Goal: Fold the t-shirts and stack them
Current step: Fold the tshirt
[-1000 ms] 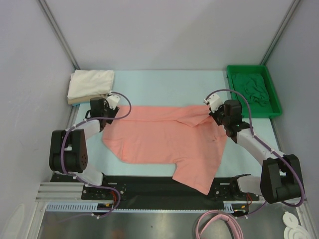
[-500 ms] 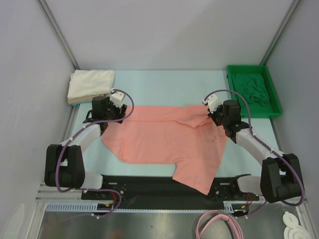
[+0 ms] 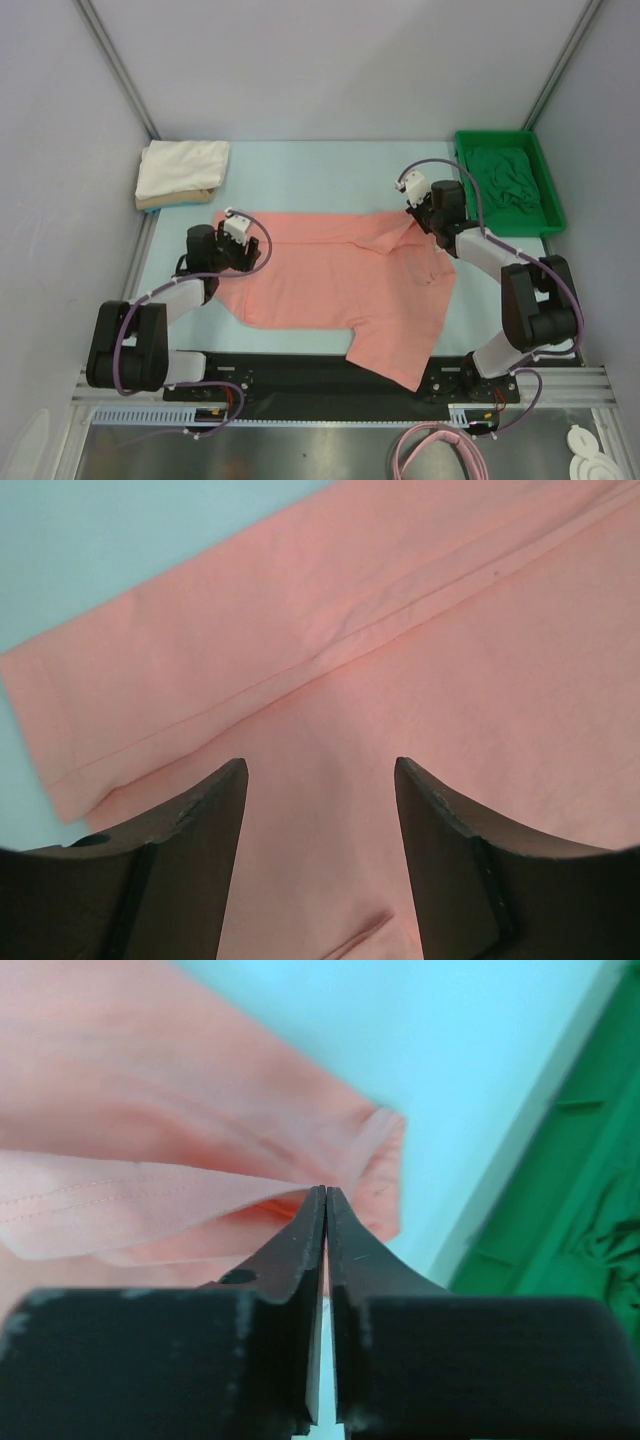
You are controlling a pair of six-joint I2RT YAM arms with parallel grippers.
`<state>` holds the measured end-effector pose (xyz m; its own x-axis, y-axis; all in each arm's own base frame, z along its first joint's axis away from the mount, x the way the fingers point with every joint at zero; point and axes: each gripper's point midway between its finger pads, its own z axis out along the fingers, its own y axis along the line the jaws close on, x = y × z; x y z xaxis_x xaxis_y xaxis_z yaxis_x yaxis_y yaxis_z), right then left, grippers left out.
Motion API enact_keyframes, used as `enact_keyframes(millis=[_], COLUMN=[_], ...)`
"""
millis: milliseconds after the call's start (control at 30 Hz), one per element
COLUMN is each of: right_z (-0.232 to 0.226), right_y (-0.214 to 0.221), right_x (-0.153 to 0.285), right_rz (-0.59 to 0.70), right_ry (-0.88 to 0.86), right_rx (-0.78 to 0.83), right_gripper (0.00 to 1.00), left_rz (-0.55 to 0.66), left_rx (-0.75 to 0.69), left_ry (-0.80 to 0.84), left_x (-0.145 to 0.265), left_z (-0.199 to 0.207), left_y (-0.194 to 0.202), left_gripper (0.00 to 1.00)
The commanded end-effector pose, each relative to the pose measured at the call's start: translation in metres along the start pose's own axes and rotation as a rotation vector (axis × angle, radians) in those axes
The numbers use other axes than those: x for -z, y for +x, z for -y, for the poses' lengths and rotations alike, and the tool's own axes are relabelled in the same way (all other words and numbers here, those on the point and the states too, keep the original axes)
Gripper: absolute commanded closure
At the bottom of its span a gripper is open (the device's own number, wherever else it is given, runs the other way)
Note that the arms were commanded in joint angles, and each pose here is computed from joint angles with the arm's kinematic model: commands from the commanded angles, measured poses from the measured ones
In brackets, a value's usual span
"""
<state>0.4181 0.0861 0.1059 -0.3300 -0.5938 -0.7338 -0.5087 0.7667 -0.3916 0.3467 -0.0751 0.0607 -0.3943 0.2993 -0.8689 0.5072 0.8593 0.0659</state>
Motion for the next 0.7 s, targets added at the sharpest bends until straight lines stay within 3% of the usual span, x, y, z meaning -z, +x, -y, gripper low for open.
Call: enact_keyframes(millis=[0, 33, 67, 200, 300, 667], right_z=[0.039, 0.040, 0.033, -0.003, -0.040, -0.096], right_y=[-0.042, -0.044, -0.051, -0.061, -0.050, 0.012], right_x=[-0.008, -0.002, 0.011, 0.045, 0.051, 0.018], right_rz=[0.062, 0.058, 0.093, 0.185, 0.172, -0.058], right_ry=[0.173, 0.199, 0.198, 0.062, -0.165, -0.484], right_rx=[-0.018, -0.015, 0.008, 0.020, -0.008, -0.001], right_gripper=[0.93, 0.83, 0.65, 0.53, 0.55, 0.61], left_rz=[0.199, 0.227, 0.223, 0.258, 0.261, 0.262], left_rx=[-0.104, -0.121, -0.124, -0.149, -0.155, -0.166], left_ry=[-0.008, -0.013, -0.001, 0.006, 0.013, -0.012], left_x=[0.011, 0.015, 0.016, 0.021, 0.020, 0.023], left_z=[0.000, 0.000, 0.005, 0.009, 0.010, 0.006], left_y=[-0.045, -0.051, -0.045, -0.047, -0.048, -0.046], left_gripper=[0.34, 0.33, 0.33, 0.33, 0.33, 0.33])
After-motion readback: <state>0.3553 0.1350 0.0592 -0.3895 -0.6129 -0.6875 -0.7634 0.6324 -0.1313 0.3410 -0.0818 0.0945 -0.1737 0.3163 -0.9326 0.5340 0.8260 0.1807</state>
